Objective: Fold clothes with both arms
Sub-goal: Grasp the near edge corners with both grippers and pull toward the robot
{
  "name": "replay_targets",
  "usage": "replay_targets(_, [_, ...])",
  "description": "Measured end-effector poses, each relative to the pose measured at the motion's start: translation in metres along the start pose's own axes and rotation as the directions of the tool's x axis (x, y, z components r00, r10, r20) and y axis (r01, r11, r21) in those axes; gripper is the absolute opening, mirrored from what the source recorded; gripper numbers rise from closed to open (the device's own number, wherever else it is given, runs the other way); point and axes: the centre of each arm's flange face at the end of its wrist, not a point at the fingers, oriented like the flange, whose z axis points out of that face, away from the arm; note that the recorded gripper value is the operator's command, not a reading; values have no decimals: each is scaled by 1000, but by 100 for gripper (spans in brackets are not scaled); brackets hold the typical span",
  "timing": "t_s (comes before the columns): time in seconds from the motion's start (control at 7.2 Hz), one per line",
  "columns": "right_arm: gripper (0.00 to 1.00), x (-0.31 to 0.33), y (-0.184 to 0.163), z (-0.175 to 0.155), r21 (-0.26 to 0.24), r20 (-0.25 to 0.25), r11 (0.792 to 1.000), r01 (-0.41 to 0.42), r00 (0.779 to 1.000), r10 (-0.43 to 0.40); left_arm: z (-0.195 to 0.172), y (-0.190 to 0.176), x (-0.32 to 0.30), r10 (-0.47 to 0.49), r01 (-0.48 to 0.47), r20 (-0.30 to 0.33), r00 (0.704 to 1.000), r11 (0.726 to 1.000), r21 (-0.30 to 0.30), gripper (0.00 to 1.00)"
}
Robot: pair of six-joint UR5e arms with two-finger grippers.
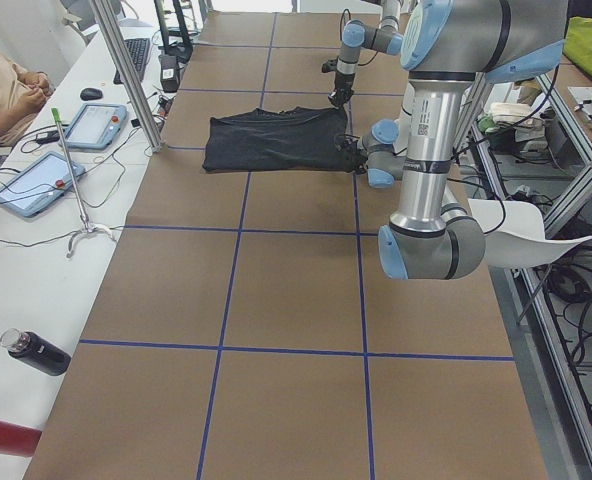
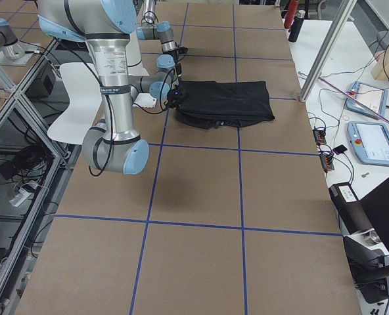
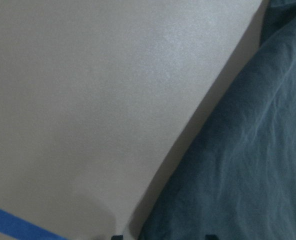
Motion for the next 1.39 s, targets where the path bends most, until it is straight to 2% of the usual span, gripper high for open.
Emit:
replay_targets(0.14, [0,0,0,0,-1,0,1000,0,1000,0,1,-1,0,0,0,-1,1000,1000,4,44])
replay_targets(0.28, [0,0,0,0,-1,-1,1000,0,1000,0,1,-3,0,1,-1,-2,1000,1000,10,18])
replay_targets(0.42, [0,0,0,0,-1,-1,1000,0,1000,0,2,-3,0,1,0,-4,1000,1000,15,0])
replay_targets(0.97, [0,0,0,-1,-2,1,1000,-1,1000,1,-1,-4,6,-3,4,-24,1000,1000,27,0])
replay_targets(1.25, [0,1,0,-2,-1,2,1000,-5,1000,5,-19,-3,20,-4,5,-56,998,1000,7,0])
replay_targets(1.39, [0,4,1,-6,-7,4,1000,-7,1000,7,-36,0,31,-11,10,-78,997,1000,-21,0])
